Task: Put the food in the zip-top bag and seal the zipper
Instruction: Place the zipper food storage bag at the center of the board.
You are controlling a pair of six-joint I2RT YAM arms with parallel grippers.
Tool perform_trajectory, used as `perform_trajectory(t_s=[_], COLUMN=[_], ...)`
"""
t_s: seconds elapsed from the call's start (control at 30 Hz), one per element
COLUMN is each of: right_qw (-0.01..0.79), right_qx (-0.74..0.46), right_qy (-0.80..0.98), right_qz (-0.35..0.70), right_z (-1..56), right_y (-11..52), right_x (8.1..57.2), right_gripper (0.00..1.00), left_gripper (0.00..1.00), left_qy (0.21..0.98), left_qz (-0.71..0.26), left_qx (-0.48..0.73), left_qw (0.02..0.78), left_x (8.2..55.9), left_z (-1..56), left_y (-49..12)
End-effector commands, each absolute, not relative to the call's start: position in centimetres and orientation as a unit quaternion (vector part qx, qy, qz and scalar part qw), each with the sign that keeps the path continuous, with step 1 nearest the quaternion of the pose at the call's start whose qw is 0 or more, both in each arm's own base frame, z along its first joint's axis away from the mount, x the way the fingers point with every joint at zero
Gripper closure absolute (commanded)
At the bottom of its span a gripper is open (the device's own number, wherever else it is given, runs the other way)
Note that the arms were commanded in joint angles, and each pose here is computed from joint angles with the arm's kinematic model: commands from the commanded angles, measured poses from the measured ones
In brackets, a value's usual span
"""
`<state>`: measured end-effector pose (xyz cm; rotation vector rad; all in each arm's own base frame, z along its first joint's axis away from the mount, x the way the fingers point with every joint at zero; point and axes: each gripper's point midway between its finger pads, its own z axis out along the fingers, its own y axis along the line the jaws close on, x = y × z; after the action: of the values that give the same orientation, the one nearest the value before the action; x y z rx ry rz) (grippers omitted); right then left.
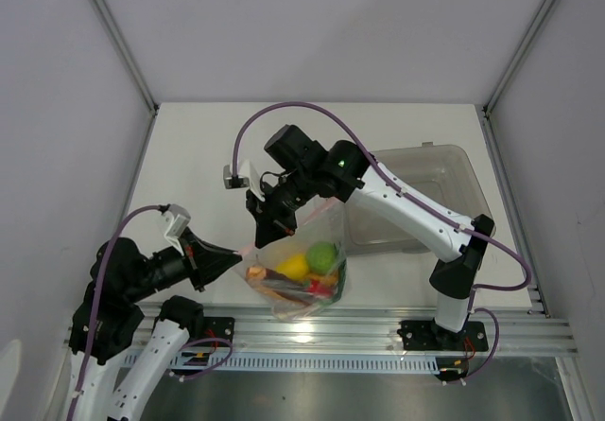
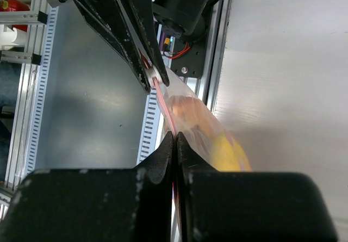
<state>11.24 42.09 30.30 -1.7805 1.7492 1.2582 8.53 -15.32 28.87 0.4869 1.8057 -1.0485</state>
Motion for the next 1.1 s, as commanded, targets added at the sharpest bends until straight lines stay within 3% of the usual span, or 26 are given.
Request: perform_trajectory(t_s=[0.0, 0.8, 0.87, 0.93, 0.97, 1.0, 1.07], right_qw=[0.197, 0.199, 0.197, 0.194, 0.192, 0.192, 0.191], right_qx=[-0.622, -0.614, -0.615, -0.615, -0.616, -0.616, -0.616], right_qy=[0.624, 0.630, 0.627, 0.627, 0.627, 0.626, 0.625], right_qz=[0.430, 0.431, 0.435, 0.436, 0.437, 0.439, 0.440], right_z=[31.4, 31.3, 31.4, 31.3, 31.2, 31.2, 31.1], right_y=[41.1, 40.8, 40.9, 41.1, 41.2, 41.4, 41.5], right_x=[11.9, 12.3, 12.1, 12.1, 12.0, 12.1, 12.1], right_gripper=[1.00, 1.00, 1.00, 1.00, 1.00, 1.00, 1.00], left_gripper=[0.99, 0.98, 0.91, 0.52, 0.52, 0.36, 0.27], left_qy=[0.737, 0.758, 0.752, 0.749, 0.746, 0.743, 0.737], left_qz=[-0.406, -0.359, -0.367, -0.370, -0.371, -0.372, -0.373], left_qx=[0.195, 0.158, 0.163, 0.163, 0.163, 0.164, 0.167], left_qw=[0.504, 0.522, 0.522, 0.526, 0.529, 0.532, 0.538], left_x=[8.1, 8.6, 8.5, 8.5, 8.5, 8.5, 8.4], left_z=[29.8, 29.2, 29.6, 29.9, 30.1, 30.3, 30.8], left_y=[-14.3, -12.5, -12.8, -12.8, -12.8, -12.9, -12.9])
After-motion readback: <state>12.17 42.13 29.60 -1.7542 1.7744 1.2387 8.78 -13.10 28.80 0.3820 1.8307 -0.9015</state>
